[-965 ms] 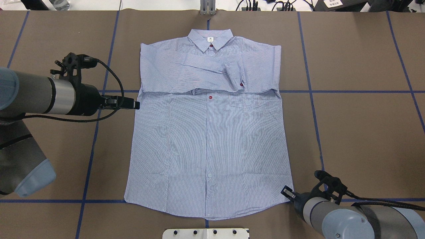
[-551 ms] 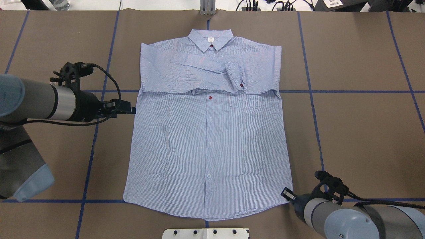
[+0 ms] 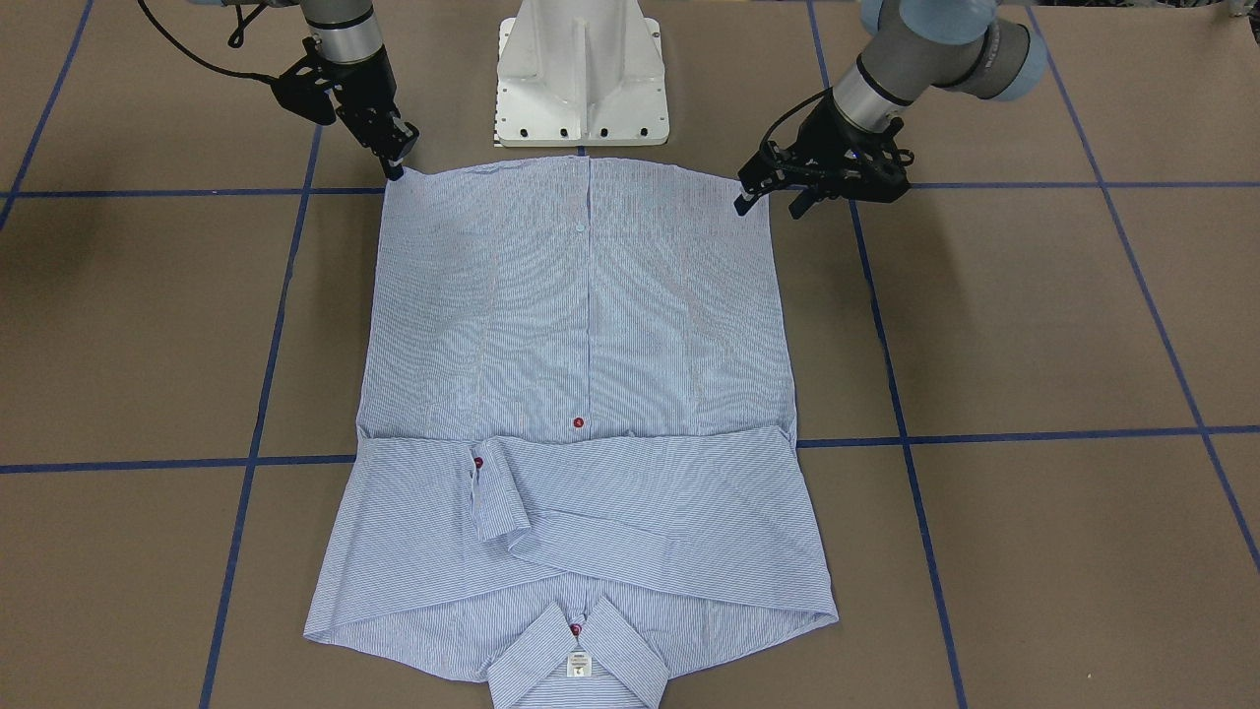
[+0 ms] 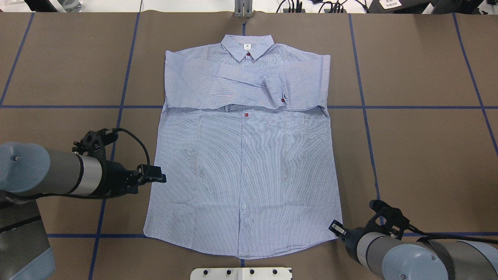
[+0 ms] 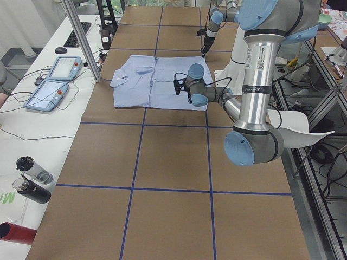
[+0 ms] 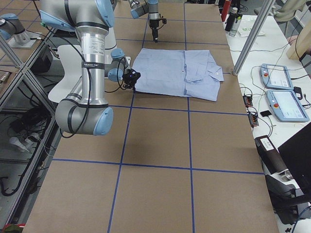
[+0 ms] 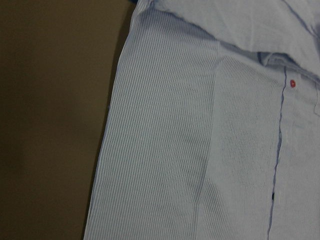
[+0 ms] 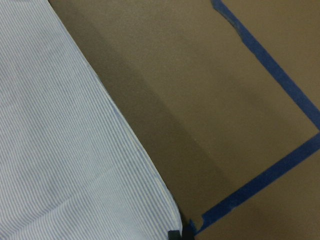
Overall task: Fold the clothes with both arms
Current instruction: 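Lower both grippers onto the hem corners and grasp them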
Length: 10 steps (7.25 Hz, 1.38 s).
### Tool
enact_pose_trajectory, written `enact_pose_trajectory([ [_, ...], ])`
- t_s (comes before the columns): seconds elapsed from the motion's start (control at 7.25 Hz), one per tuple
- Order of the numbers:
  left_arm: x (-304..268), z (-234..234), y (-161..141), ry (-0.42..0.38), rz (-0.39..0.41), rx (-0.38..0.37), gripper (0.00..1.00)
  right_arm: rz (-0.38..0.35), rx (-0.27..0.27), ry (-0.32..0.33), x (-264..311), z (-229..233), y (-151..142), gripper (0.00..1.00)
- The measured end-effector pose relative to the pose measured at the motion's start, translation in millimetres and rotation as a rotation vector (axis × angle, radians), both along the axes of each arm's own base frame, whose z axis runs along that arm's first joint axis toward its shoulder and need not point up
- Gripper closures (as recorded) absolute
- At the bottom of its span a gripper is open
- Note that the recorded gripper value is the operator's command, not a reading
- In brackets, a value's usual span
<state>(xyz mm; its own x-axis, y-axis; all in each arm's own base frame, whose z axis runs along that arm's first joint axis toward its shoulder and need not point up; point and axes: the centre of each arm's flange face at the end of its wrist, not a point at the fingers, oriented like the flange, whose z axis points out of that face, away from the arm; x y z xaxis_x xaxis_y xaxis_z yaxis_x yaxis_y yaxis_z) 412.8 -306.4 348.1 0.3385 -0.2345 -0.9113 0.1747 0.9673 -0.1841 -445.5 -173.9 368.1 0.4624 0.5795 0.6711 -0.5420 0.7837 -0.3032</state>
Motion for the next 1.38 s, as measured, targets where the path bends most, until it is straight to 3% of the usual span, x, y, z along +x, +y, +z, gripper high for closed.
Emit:
enact_pose_trajectory([
  [0.55, 40, 19, 52, -0.151, 0.019, -0.067, 0.23, 0.002, 0.001, 0.0, 0, 0, -1, 1.0],
  [0.96, 52, 25, 71, -0.183, 0.036, -0.114, 0.36, 0.002, 0.001, 0.001, 1, 1, -1, 1.0],
  [1.38, 54, 29, 77, -0.191, 0.035, -0.137, 0.36, 0.003, 0.0, 0.002, 1, 1, -1, 1.0],
])
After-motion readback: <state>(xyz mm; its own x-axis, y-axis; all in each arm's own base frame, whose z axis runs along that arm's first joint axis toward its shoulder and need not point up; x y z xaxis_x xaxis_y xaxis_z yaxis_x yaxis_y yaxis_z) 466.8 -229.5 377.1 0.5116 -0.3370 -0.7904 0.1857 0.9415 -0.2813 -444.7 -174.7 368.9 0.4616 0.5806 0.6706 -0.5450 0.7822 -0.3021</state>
